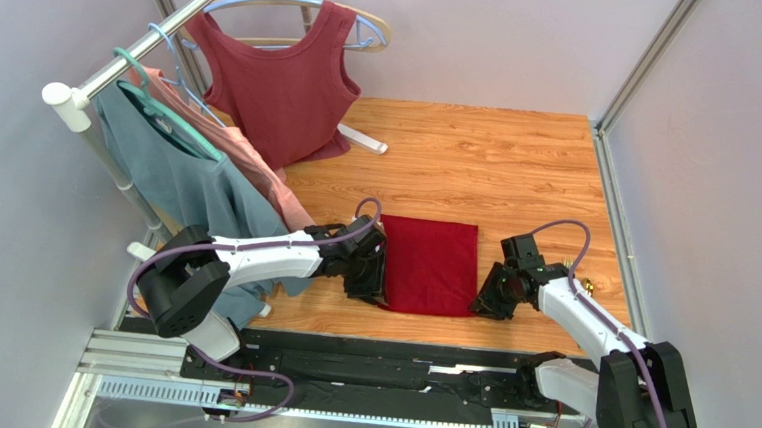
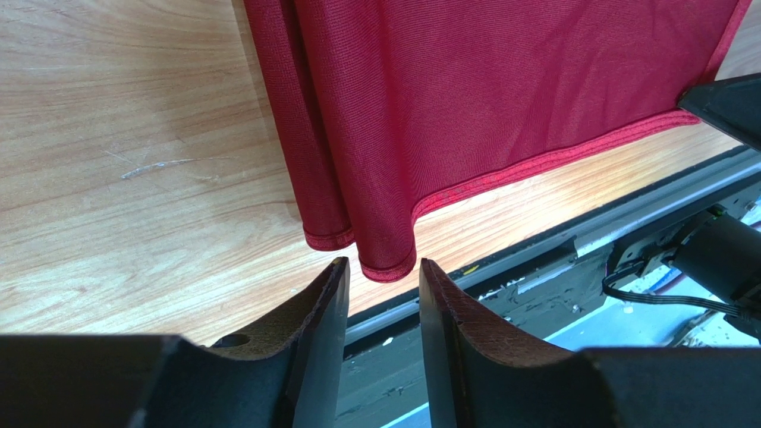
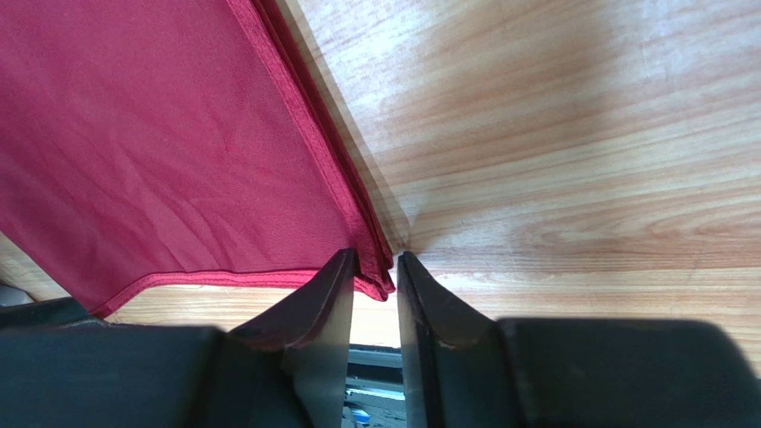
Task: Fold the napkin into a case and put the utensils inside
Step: Pick up the square-folded napkin, then fold the rectangle-folded napkin at the center of the board.
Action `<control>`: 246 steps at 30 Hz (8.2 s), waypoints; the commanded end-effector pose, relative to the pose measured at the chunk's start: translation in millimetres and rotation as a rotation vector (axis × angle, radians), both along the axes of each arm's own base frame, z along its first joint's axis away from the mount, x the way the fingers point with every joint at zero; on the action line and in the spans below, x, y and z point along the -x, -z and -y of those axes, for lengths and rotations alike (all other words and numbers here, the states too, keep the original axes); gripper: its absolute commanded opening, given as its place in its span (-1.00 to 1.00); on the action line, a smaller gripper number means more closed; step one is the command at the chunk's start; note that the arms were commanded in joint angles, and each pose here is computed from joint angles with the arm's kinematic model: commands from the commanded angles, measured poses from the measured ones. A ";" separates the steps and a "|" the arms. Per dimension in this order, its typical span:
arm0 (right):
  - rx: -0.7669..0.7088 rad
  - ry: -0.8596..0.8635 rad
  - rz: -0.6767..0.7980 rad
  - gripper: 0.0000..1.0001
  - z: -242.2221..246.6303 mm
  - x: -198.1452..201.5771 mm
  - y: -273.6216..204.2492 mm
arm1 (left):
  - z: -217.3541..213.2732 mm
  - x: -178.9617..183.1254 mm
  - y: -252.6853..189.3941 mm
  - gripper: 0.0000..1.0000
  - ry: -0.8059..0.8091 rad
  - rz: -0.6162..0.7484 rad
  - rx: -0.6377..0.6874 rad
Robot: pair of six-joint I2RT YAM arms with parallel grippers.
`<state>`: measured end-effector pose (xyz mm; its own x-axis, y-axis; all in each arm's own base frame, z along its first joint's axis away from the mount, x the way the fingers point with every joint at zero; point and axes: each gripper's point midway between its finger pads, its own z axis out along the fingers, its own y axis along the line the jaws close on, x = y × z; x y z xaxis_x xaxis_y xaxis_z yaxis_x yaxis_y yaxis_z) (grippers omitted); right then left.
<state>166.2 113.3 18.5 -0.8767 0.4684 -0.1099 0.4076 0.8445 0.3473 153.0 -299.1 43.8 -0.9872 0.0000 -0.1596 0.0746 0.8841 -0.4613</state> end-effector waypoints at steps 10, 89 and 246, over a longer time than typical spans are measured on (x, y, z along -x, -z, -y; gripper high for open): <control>-0.015 -0.009 -0.004 -0.42 1.3 12.1 0.3 | 7.0 -4.9 -8.5 -0.31 0.000 0.032 0.032; -0.059 0.000 -0.070 -0.56 -1.8 35.9 -14.1 | 9.5 -9.8 -25.6 -1.00 0.051 0.121 0.060; -0.095 -0.086 0.007 -1.00 -13.5 -14.6 -19.5 | -8.2 -28.1 -24.4 -1.00 0.202 0.085 0.142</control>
